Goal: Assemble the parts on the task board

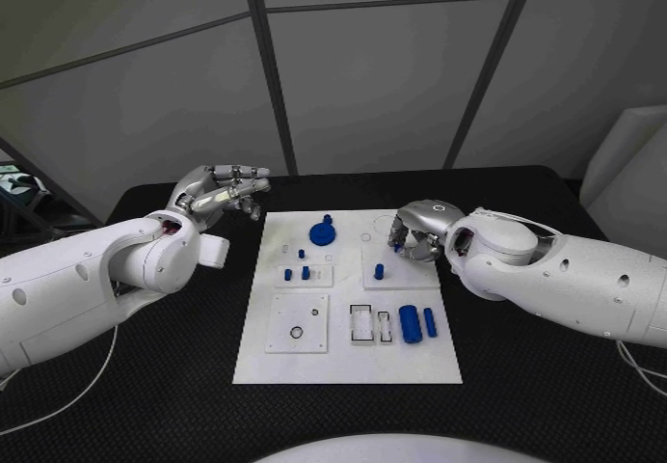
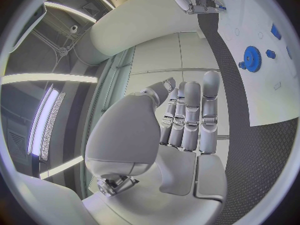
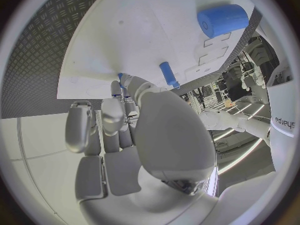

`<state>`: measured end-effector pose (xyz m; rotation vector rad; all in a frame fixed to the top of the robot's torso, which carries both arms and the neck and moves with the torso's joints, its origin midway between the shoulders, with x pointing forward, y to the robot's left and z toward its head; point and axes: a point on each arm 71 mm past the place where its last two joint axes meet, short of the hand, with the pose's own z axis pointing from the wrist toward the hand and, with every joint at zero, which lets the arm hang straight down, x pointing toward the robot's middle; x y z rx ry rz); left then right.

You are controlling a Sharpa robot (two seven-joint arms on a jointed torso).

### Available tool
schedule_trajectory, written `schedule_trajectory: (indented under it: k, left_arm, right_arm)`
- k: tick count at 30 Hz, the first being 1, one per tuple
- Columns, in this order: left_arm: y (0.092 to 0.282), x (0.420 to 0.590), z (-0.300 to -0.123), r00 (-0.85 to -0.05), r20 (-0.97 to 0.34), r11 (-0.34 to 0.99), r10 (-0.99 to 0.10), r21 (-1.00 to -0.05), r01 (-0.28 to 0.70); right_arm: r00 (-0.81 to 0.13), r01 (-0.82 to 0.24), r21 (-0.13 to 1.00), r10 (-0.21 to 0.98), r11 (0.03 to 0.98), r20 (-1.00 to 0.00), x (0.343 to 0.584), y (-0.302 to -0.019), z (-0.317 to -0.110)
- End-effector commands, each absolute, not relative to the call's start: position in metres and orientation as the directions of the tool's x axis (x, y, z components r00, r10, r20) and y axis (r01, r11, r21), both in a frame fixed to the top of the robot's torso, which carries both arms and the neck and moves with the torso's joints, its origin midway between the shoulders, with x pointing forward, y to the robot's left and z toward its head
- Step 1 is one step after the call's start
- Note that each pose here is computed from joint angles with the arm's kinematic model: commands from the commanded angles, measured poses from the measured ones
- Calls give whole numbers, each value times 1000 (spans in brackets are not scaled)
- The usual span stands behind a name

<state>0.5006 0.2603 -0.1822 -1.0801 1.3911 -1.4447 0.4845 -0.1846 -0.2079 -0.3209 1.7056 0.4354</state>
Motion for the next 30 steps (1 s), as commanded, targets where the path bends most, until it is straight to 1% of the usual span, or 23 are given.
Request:
schedule_trajectory:
  k: [1,5,10,15,21,25,30]
  left_arm:
    - [261,502,-181,-275,35,-42,-961,-999,19]
    - [261,502,-181,-272,34,-41,-962,-999,18]
    - [261,503,-181,-272,34,-40,-962,-999,17]
    - [258,504,-182,-277,36,-42,-960,-999,16]
    - [253,506,-183,-284,40,-46,-958,-999,13]
    - [247,508,-184,-294,45,-50,-955,-999,11]
    - [242,509,-185,-300,48,-53,-953,-999,8]
  right_arm:
    - [-110,-455,114,72,883,-991,482,-182,-199]
    - [-103,-467,127,90,875,-991,476,-180,-195]
    - [-106,-497,163,127,852,-986,463,-171,-188]
    - [-122,-536,214,176,816,-977,451,-155,-181]
    - [-156,-586,279,231,761,-960,439,-130,-176]
    - [-177,-612,308,253,729,-951,436,-114,-176]
    - [-226,-631,347,264,694,-938,428,-97,-189]
